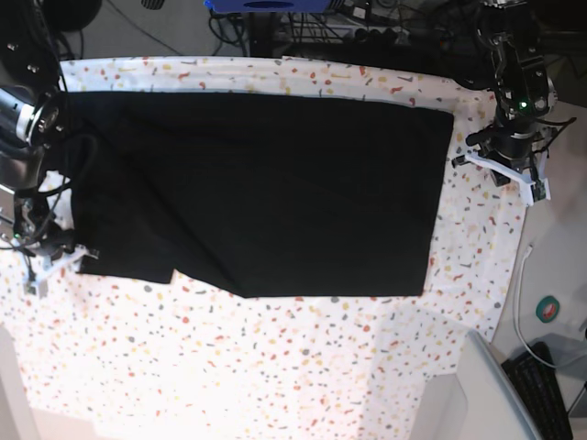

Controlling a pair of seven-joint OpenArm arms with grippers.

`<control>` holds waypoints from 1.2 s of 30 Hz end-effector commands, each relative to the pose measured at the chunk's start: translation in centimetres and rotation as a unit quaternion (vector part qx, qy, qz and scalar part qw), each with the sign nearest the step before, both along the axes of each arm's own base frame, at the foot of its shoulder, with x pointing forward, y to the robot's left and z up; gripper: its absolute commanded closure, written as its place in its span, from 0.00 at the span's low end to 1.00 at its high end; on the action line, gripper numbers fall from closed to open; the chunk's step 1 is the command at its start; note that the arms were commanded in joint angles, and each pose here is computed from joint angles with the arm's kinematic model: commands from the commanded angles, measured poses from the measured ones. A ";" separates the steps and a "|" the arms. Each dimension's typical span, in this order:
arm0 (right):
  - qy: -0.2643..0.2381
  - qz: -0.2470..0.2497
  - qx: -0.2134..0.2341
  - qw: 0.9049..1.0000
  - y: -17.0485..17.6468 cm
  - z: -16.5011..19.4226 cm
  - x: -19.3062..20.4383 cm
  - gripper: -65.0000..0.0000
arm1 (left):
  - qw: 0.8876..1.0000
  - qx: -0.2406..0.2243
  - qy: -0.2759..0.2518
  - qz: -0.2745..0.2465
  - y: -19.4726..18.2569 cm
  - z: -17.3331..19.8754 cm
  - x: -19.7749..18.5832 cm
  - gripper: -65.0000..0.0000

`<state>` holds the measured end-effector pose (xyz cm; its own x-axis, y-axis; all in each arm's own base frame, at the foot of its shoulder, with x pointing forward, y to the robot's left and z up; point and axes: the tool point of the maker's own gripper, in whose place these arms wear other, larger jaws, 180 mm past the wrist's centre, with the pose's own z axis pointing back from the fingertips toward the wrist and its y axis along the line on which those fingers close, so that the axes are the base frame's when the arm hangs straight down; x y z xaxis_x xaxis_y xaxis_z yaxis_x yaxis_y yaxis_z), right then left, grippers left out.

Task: Layout the t-shirt on the table in an organized manner, then fold the t-shirt properly
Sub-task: 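Grasp the hem corner with the right gripper and pull it outward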

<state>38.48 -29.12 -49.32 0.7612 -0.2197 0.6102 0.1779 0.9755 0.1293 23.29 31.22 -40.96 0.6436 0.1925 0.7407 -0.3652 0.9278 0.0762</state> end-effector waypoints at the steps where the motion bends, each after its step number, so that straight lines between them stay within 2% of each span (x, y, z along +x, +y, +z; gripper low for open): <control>1: -0.022 -0.004 -0.007 1.000 -0.9 1.6 1.5 0.50 | 1.000 0.012 -0.018 -0.003 0.5 1.1 0.7 1.00; 10: -0.062 0.004 -0.019 0.998 -0.5 4.1 3.6 0.50 | 1.000 0.012 -0.018 -0.002 0.5 1.1 0.7 1.00; 22: -0.029 0.008 0.009 1.000 1.5 1.4 2.2 0.52 | 1.000 0.012 -0.019 -0.002 0.5 1.2 0.8 1.00; 24: -0.032 0.009 0.009 0.999 1.8 1.5 2.3 0.64 | 1.000 0.012 -0.018 -0.002 0.5 1.1 0.7 1.00; 27: -0.047 0.008 -0.003 0.999 1.0 2.7 3.0 1.00 | 1.000 0.012 -0.016 -0.002 0.5 1.0 0.6 1.00; 36: -0.096 0.012 -0.056 0.994 -1.2 8.0 5.2 1.00 | 1.000 0.009 -0.024 -0.007 0.1 1.3 1.7 1.00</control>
<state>41.62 -29.31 -44.11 0.6945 -0.1338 0.7070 0.1338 0.9894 0.0558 24.38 30.68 -40.70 0.6342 0.1918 0.7490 -0.3561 0.9323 0.0628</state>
